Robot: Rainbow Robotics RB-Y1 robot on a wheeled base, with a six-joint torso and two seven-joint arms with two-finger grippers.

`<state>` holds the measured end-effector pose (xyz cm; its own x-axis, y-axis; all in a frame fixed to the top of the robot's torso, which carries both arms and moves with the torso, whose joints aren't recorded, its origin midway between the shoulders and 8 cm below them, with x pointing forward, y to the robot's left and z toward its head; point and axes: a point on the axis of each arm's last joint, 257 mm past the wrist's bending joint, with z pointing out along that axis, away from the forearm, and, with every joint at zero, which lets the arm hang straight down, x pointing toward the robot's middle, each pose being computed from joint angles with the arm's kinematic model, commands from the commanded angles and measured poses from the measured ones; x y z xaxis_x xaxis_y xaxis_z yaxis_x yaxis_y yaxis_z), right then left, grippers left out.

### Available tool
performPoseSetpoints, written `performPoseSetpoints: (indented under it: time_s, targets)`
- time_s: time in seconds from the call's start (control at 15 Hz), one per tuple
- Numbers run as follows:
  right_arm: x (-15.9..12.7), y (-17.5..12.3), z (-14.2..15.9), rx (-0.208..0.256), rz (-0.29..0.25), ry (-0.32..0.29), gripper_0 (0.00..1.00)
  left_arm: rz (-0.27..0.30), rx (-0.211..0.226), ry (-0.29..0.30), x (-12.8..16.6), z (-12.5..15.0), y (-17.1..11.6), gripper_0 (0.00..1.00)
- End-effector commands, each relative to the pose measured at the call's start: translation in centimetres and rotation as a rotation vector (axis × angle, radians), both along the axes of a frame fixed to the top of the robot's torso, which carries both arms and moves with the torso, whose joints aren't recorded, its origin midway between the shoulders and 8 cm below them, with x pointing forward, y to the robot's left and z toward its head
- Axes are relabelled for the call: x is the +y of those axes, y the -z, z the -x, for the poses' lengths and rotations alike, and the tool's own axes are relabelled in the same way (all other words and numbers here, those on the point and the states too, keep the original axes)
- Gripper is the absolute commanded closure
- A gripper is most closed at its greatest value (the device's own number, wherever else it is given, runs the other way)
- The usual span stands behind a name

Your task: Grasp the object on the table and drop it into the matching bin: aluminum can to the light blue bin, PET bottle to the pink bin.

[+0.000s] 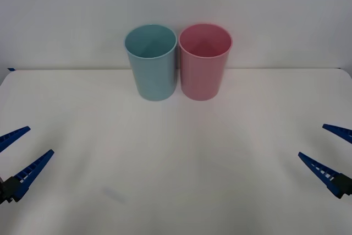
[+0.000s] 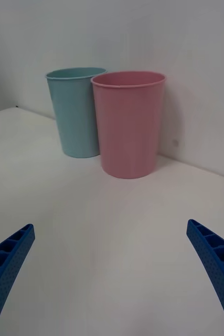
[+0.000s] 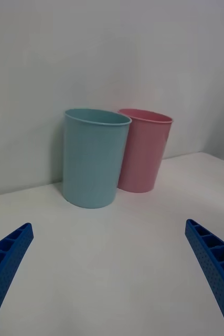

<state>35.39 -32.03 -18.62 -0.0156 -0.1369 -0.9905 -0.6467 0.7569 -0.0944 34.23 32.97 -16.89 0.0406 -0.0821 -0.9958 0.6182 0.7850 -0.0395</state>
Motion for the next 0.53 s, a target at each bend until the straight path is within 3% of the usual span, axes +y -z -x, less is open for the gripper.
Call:
performPoseSetpoints:
  time_s: [0.07,0.53]
  targets:
    - [-1.3,0.5,0.6,0.019,-0.034,0.031,0.00,0.000,0.000,0.000,0.0,0.0,0.0,0.00]
    - [-2.3,2.2,2.0,0.059,-0.020,0.049,0.00,0.000,0.000,0.000,0.0,0.0,0.0,0.00]
